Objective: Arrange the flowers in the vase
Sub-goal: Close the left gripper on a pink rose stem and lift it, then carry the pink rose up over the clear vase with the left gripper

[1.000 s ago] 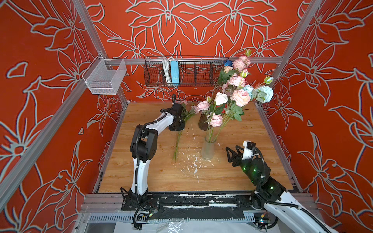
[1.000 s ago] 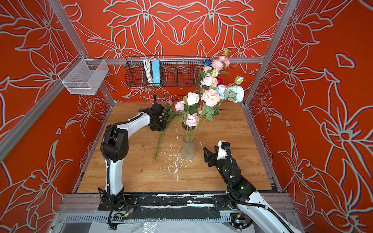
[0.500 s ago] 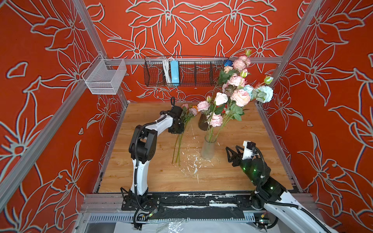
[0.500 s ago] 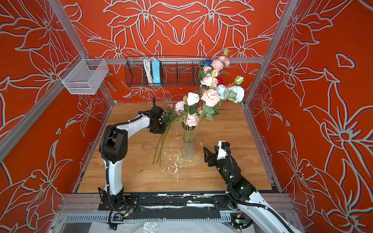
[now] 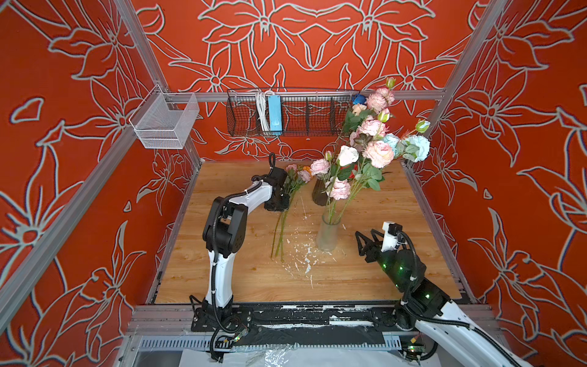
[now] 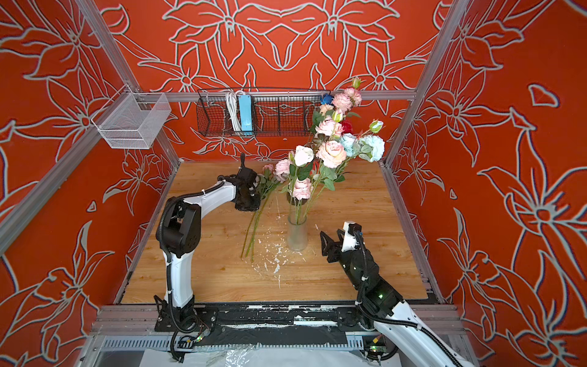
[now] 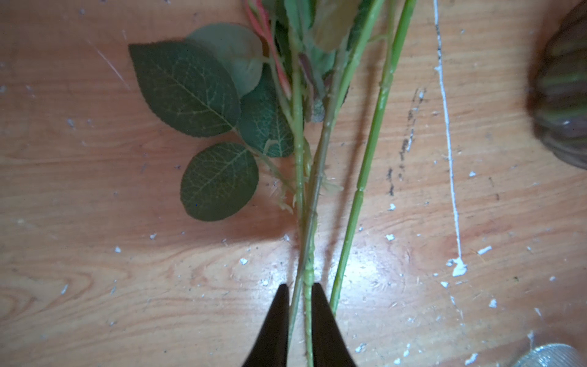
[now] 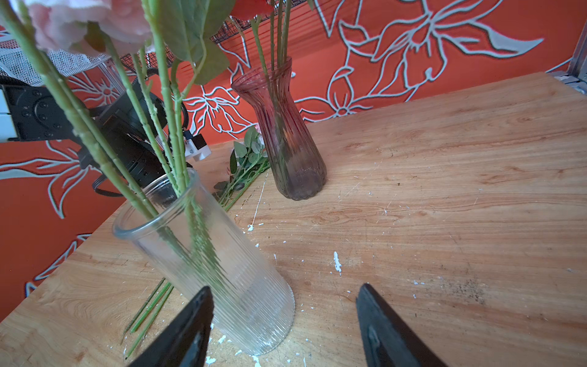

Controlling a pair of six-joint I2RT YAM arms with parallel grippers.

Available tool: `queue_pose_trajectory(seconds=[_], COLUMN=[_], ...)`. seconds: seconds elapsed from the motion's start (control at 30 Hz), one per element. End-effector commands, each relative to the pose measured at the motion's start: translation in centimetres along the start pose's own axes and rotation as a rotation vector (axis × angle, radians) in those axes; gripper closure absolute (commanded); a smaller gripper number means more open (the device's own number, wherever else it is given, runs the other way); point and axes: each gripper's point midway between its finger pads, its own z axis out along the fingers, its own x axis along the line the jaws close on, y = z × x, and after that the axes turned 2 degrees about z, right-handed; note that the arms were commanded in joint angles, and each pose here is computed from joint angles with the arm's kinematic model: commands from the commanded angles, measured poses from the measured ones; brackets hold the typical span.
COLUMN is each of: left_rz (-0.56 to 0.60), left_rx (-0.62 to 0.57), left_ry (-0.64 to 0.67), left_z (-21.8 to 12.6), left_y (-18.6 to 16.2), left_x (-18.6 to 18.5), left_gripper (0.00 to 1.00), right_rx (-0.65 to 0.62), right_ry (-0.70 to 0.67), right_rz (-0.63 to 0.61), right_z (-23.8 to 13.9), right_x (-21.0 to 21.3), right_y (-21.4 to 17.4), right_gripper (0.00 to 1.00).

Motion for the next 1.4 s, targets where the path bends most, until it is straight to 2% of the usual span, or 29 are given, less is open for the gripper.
queue_pose_trajectory(seconds=[0.0,0.47,0.7,0.73,0.8,0.93,1.2,1.37], left_rz=[0.002,-0.01,-0.013,-0.014,-0.013,0.027,0.026,0.026], left_rx=[0.033,0.079,0.095,0.093,0.081,0.012,-0.167,-0.217], left_ry=[0.01,0.033,0.011,0.006,0.005,0.037,0.067,0.04], left_z=[0.9,2.2,3.2,3.3,3.0,0.5,-6.8,-9.6], left_y=[-0.7,-2.7,-3.2,-3.1,-2.9,-2.1,-1.1,-1.0], left_x=[0.4,1.3,1.0,0.9,0.8,0.3,-0.1,-0.5], left_gripper=[0.84,0.84,0.8,0.82,0.9,1.0,1.0,1.0], right_rx=[-0.036,-0.034,-0.036,-0.035,-0.035,-0.032,-0.023,-0.032], right_ry=[-0.014,-0.013,-0.016,-0.016,-0.018,-0.019,-0.02,-0.021], right_rz=[0.018,0.019,0.019,0.019,0.019,0.021,0.018,0.02], right_z=[-0.1,-0.1,-0.1,-0.1,-0.1,-0.1,0.1,-0.1], right_x=[-0.1,0.0,-0.1,-0.1,-0.1,-0.1,-0.1,-0.2], right_y=[1.2,1.2,1.2,1.2,1.2,1.2,1.0,1.2], right_gripper=[0.27,0.27,0.27,0.27,0.27,0.27,0.27,0.27])
